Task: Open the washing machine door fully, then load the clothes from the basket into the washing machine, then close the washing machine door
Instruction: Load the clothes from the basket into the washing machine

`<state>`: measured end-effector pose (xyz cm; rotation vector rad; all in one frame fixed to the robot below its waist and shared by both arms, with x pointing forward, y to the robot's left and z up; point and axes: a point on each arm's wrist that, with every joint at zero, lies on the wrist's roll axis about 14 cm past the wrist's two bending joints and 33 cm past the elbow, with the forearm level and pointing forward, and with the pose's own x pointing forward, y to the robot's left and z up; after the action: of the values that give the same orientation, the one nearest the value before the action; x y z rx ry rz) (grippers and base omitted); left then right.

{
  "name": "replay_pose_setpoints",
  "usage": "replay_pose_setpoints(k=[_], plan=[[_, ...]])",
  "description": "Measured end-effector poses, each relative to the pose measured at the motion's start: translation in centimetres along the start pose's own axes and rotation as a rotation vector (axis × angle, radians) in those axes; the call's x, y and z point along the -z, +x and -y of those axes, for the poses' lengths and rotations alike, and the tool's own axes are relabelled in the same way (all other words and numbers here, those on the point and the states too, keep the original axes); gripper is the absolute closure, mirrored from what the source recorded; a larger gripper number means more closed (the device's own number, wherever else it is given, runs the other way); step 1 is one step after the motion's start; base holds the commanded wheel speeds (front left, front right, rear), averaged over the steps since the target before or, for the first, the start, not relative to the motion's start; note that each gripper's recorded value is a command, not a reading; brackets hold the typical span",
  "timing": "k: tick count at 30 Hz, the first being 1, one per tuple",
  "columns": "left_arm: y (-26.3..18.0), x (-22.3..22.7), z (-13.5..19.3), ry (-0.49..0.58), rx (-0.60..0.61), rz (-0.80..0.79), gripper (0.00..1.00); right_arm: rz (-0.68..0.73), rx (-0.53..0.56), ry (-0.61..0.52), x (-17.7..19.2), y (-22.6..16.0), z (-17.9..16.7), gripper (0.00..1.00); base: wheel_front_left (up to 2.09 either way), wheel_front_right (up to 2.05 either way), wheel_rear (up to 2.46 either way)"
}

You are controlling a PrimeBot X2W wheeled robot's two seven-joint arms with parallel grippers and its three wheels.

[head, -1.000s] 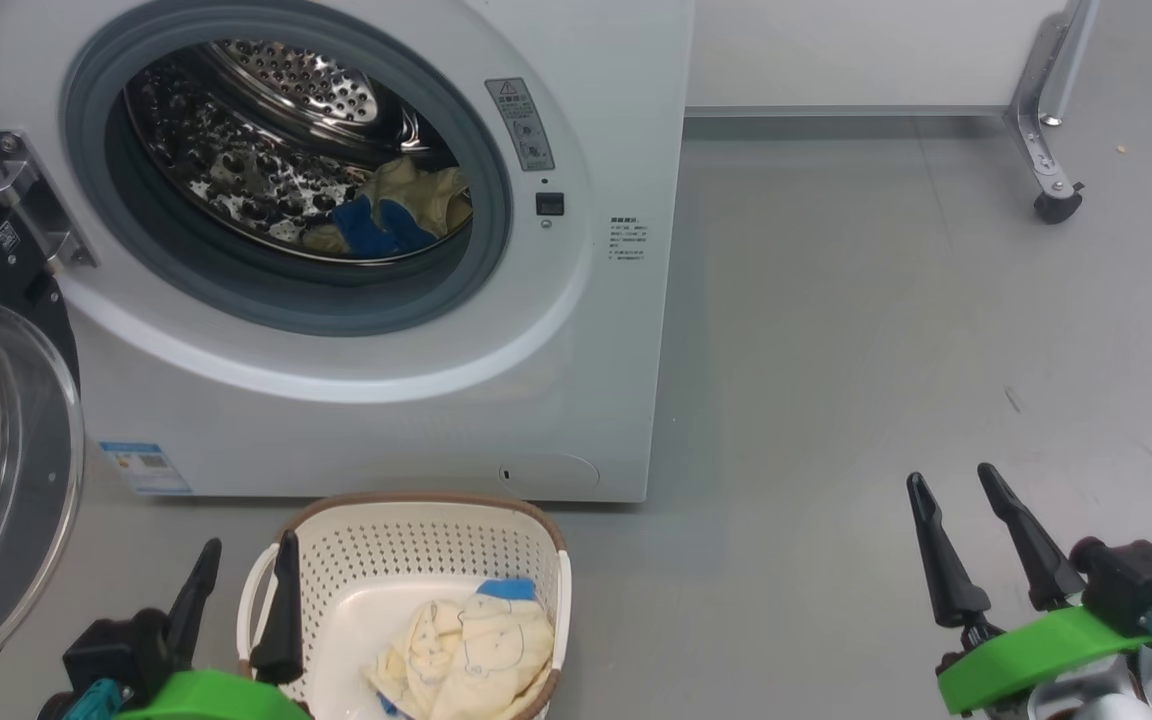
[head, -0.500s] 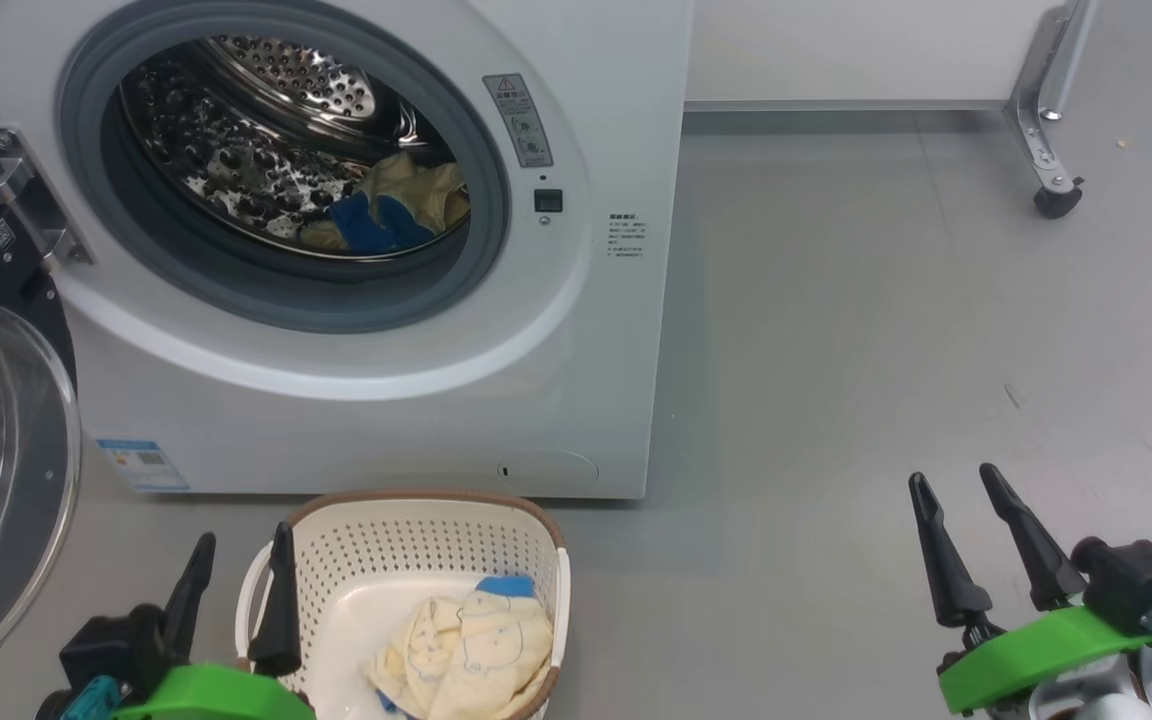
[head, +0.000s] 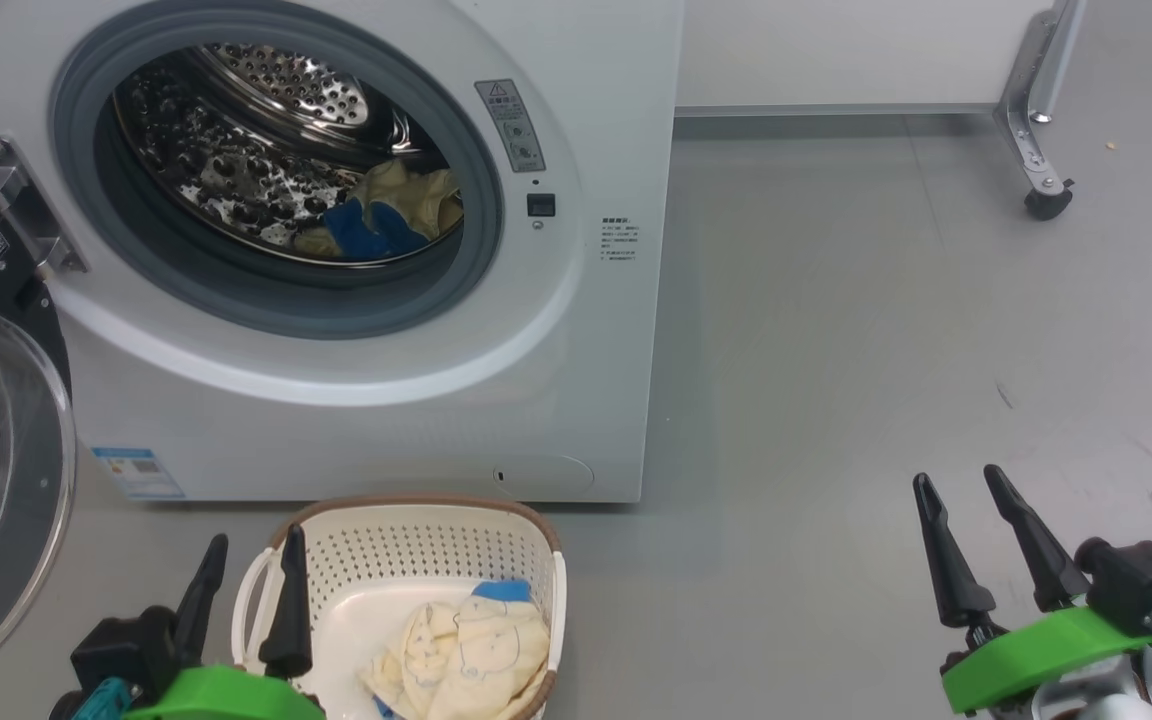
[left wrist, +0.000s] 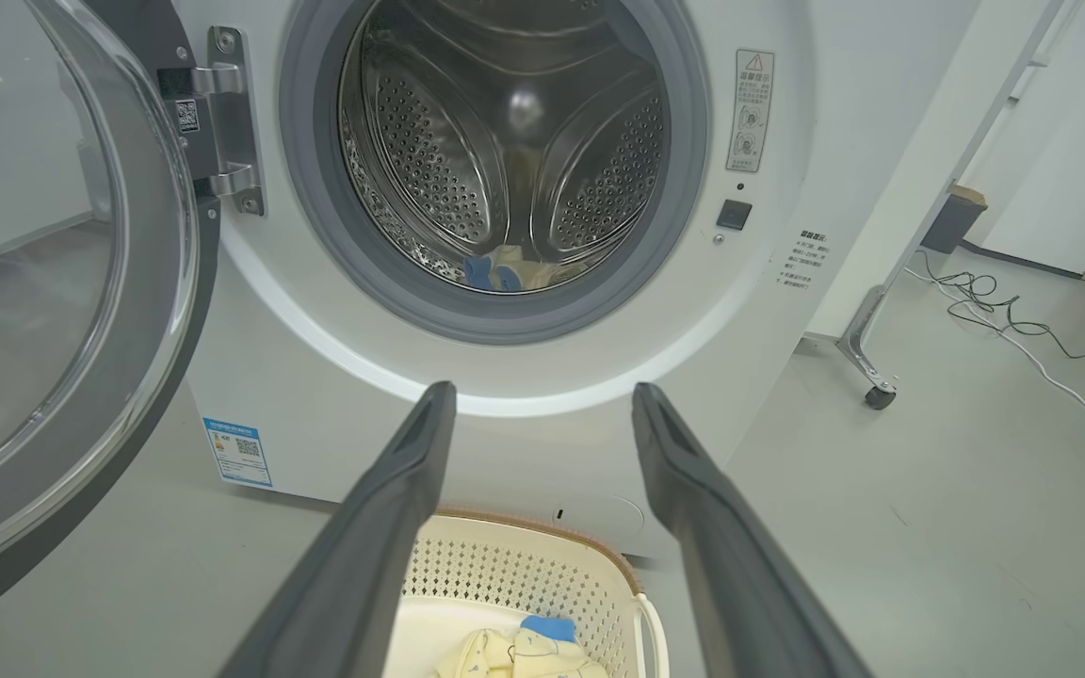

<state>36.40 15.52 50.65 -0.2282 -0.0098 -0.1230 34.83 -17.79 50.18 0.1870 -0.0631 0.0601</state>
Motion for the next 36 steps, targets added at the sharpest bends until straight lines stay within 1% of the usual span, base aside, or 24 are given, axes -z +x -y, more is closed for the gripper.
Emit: replay_pose_setpoints(k=[24, 31, 36], plan=[[-0.2, 2.0, -0.5, -0.007, -0.012, -0.058, 0.0, -0.024, 0.009, 0.001, 0.7, 0.1, 0.3, 0.0, 0.0, 0.0, 0.0], [0.5, 4.4, -0.2, -0.021, -0.008, -0.13, 0.0, -0.065, 0.027, 0.002, 2.0, 0.4, 0.9, 0.0, 0.0, 0.0, 0.0], [2.5, 6.3, -0.1, -0.027, 0.002, -0.186, 0.0, -0.086, 0.028, 0.001, 2.8, 2.1, 1.1, 0.0, 0.0, 0.0, 0.0]])
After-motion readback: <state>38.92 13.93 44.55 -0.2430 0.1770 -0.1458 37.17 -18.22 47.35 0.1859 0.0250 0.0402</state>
